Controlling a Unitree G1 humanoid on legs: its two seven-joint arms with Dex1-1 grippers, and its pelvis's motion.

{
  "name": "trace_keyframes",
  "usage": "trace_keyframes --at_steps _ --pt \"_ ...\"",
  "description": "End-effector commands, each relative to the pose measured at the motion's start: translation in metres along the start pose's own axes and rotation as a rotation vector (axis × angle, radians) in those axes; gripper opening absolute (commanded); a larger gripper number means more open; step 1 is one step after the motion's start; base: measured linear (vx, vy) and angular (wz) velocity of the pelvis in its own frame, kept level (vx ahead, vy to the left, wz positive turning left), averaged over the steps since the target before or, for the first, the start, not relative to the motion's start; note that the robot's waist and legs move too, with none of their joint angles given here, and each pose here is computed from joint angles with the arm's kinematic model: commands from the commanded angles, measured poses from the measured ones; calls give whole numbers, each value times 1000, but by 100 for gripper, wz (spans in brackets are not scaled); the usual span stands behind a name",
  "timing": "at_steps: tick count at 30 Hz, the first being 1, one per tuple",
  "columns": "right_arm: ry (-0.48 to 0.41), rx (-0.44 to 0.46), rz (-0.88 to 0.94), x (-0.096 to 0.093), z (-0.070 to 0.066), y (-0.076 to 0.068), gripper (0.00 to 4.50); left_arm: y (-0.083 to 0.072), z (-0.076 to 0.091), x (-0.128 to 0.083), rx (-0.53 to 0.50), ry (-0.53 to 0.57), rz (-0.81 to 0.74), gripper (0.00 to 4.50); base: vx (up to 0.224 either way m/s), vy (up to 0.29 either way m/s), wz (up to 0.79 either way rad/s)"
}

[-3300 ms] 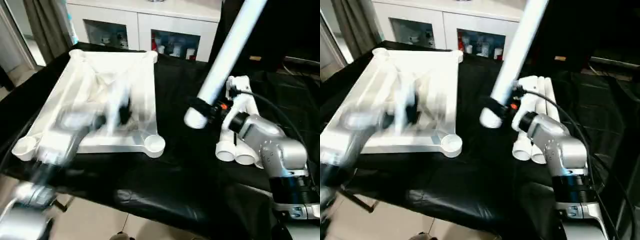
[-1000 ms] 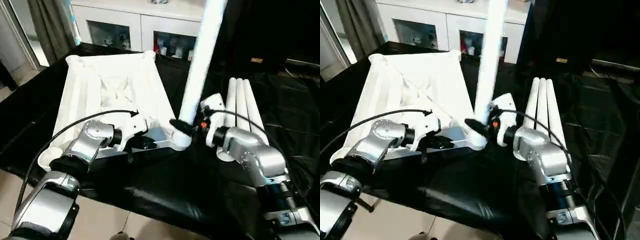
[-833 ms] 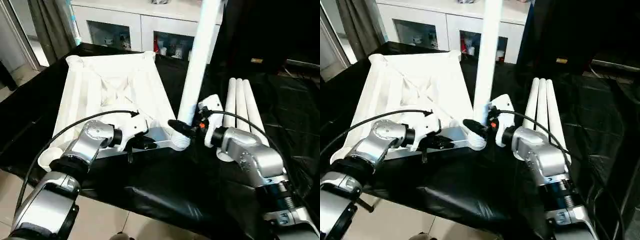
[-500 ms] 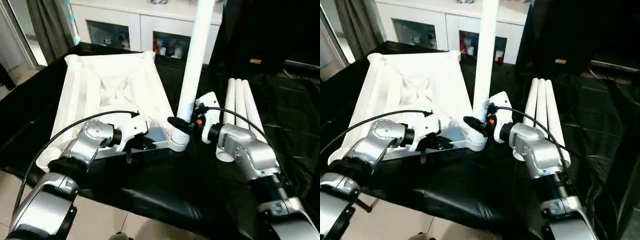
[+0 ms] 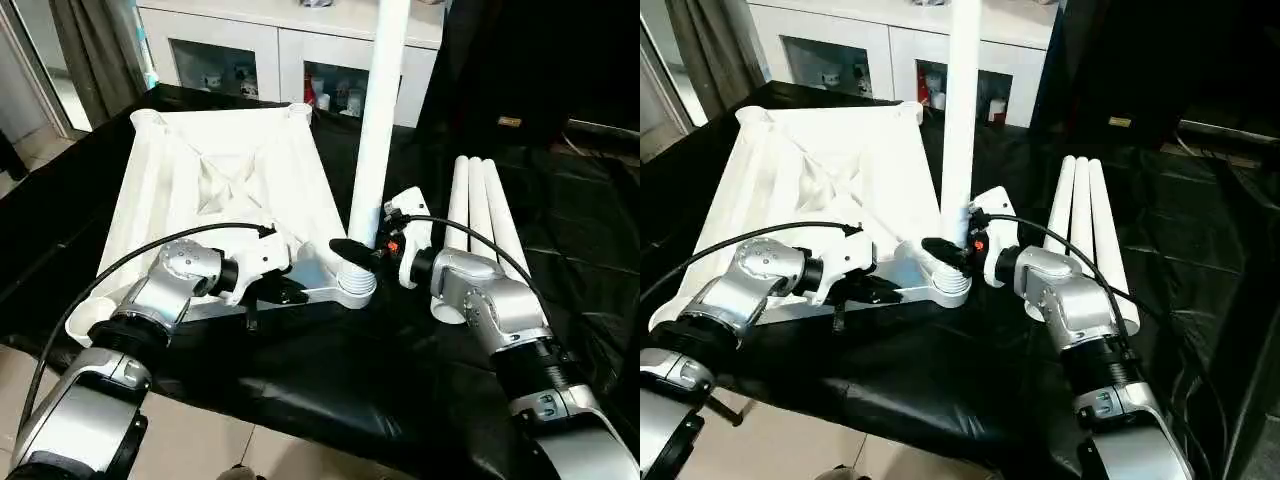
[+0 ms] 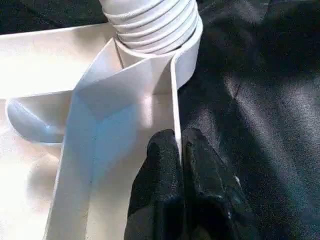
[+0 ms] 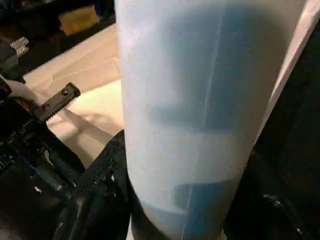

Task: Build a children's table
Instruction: Insert table leg to table base

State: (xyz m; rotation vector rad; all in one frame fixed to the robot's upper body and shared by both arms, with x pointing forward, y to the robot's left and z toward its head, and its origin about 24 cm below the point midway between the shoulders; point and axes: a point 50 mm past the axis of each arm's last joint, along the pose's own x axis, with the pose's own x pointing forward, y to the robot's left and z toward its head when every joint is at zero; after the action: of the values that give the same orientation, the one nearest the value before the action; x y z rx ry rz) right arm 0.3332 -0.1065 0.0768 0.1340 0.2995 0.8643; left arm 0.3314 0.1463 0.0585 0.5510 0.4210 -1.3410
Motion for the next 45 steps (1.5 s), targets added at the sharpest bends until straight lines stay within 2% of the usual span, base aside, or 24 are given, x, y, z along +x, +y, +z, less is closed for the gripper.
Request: trace_keyframes --at_steps 1,5,9,12,14,18,23,28,30,31,33,38,45 --pt "-15 27 -22 -5 -4 -4 190 -8 0 7 39 38 -93 0 0 0 0" --pt "-34 64 -45 -11 -11 -8 190 -7 -1 5 38 49 -84 0 0 0 0" --pt "-58 120 -88 -20 -28 -13 190 -5 -2 0 39 58 -76 0 0 0 0" --pt "-74 125 -111 -23 -41 -12 189 -2 -3 -2 41 65 -53 0 0 0 0" --pt "-80 126 -118 -23 -45 -11 189 -1 -3 -3 42 68 -45 0 0 0 0" --pt "-94 131 -150 -26 -66 -7 189 0 -5 -5 39 76 -28 0 0 0 0" --pt "-110 123 -167 -28 -75 -3 189 1 -6 -7 41 87 -28 0 0 0 0" --pt "-81 14 -131 -29 -77 4 189 3 -6 -8 46 98 -23 0 0 0 0" --pt "-77 -4 -125 -29 -77 6 189 3 -6 -8 46 99 -23 0 0 0 0" --pt "-49 -60 -102 -28 -74 7 189 3 -6 -6 46 100 -22 0 0 0 0" --pt "-25 -105 -80 -27 -71 9 189 2 -6 -5 45 100 -21 0 0 0 0" --pt "5 -139 -41 -24 -66 10 189 1 -6 -1 43 94 -23 0 0 0 0" --pt "112 -136 54 -17 -65 6 189 -8 -5 3 52 64 -75 0 0 0 0"
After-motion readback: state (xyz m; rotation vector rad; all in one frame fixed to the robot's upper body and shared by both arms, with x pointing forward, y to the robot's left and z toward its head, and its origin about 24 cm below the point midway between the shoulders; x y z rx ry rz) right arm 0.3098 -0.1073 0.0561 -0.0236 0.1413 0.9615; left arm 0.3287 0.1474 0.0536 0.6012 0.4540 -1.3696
